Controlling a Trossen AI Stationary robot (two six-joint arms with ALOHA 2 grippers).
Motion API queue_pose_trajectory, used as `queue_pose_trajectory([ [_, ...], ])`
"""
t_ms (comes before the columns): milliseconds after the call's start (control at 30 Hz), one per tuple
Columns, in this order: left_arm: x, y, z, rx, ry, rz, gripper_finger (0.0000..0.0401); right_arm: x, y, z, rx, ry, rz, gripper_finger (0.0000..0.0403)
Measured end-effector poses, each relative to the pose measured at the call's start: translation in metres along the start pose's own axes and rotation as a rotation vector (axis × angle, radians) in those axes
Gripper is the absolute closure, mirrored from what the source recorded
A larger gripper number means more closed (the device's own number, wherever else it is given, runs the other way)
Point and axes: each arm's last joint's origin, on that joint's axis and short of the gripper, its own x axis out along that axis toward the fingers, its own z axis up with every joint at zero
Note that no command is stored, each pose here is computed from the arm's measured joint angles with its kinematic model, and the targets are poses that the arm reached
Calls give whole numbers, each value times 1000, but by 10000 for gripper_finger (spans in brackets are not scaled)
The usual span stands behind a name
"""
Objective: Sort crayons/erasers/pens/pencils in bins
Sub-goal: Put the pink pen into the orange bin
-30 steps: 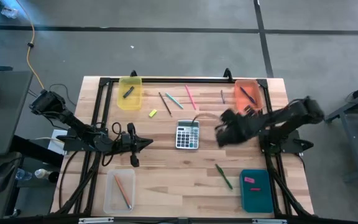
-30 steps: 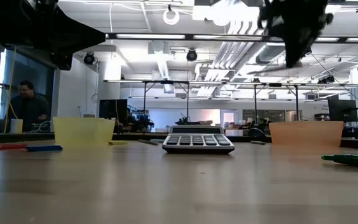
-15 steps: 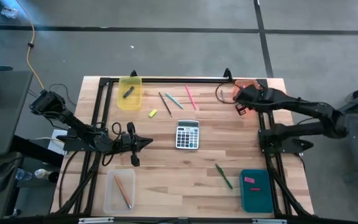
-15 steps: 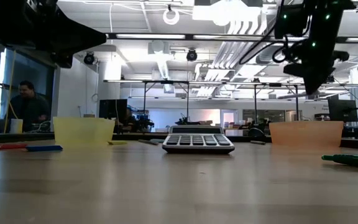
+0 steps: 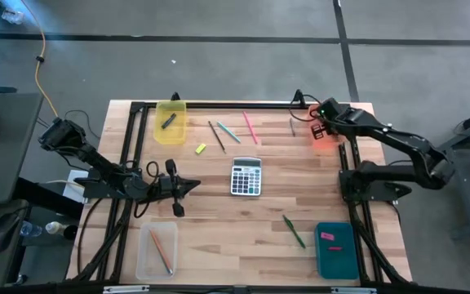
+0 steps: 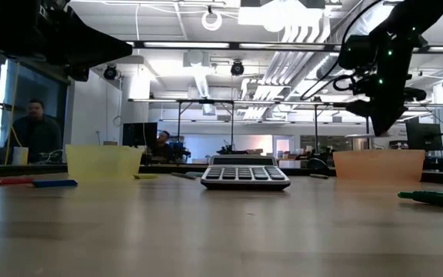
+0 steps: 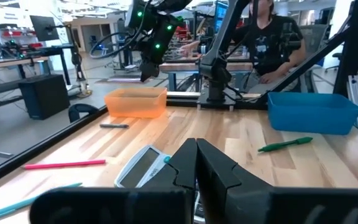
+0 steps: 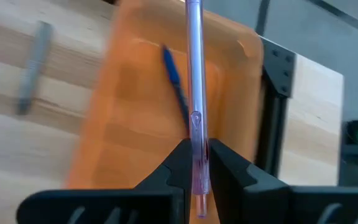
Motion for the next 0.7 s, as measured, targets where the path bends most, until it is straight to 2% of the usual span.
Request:
queue_pose_trajectory([
  [167, 0, 0, 0, 3, 0, 6, 400, 3, 4, -1, -14, 13, -16, 371],
  [367, 0, 0, -1, 3, 6, 13, 401, 13, 11, -2, 13, 80, 15, 371],
  [700, -1, 0, -1, -12, 5, 8, 400, 34, 26, -2, 82, 156, -20, 371],
])
